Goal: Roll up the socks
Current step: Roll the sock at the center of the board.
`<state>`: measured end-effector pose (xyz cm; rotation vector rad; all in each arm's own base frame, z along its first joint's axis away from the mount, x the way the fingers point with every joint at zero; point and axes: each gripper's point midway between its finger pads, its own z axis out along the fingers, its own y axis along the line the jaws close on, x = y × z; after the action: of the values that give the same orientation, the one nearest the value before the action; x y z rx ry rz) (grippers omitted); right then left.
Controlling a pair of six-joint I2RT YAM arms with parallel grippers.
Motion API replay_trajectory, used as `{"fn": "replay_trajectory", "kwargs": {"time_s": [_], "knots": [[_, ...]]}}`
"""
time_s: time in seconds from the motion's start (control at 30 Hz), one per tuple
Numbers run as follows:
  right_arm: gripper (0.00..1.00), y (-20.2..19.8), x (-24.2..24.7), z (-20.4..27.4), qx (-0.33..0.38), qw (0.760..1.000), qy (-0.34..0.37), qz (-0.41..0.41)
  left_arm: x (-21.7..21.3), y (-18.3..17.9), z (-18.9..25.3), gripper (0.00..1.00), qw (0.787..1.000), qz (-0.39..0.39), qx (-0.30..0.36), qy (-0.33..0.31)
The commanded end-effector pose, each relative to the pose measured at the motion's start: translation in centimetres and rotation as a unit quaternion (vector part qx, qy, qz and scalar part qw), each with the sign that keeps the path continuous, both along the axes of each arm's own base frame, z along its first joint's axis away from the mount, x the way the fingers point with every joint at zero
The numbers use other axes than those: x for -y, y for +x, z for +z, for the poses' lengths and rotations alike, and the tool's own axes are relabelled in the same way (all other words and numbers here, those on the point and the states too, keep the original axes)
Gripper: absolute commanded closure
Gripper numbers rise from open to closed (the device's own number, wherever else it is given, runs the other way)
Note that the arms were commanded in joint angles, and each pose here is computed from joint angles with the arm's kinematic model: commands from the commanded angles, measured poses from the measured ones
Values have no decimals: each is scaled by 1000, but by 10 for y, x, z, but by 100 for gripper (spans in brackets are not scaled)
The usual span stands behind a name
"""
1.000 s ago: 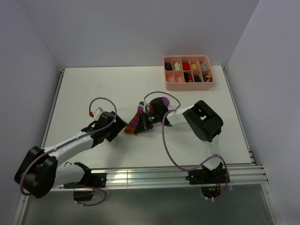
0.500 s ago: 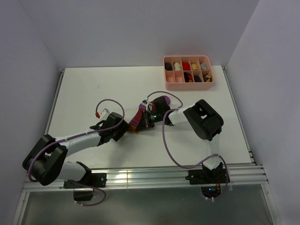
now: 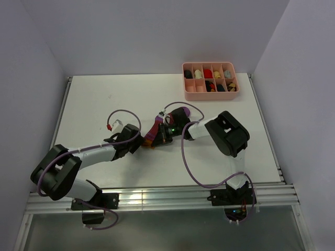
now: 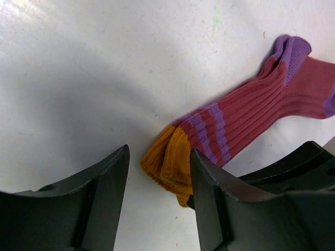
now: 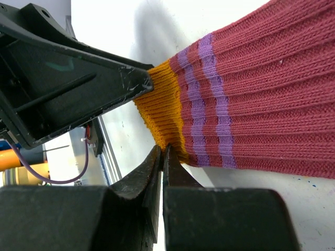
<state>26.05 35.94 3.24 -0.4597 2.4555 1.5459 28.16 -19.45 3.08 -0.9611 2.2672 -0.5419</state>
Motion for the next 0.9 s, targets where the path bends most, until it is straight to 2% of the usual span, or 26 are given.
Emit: {"fn": "replay_trajectory", "kwargs": {"time_s": [0.0, 0.3, 0.43, 0.6, 0.7, 0.87], "knots": [[100, 4, -1, 3, 11, 1000, 11, -1, -1, 6, -1, 45, 1000, 16, 3, 6], [100, 4, 0, 2, 5, 1000, 14, -3, 5, 2, -4, 47, 1000, 10, -2, 1], [100, 5, 0, 3, 6, 1000, 16, -4, 7, -2, -4, 39, 1000, 8, -4, -4], [100, 4, 0, 3, 5, 1000, 17, -5, 8, -4, -9, 40, 1000, 12, -6, -1], [100, 5, 0, 5, 6, 1000, 19, -4, 8, -3, -11, 43, 1000, 13, -7, 3], [100, 4, 1, 3, 5, 1000, 15, -4, 5, -2, -8, 62, 1000, 18, -5, 13]]}}
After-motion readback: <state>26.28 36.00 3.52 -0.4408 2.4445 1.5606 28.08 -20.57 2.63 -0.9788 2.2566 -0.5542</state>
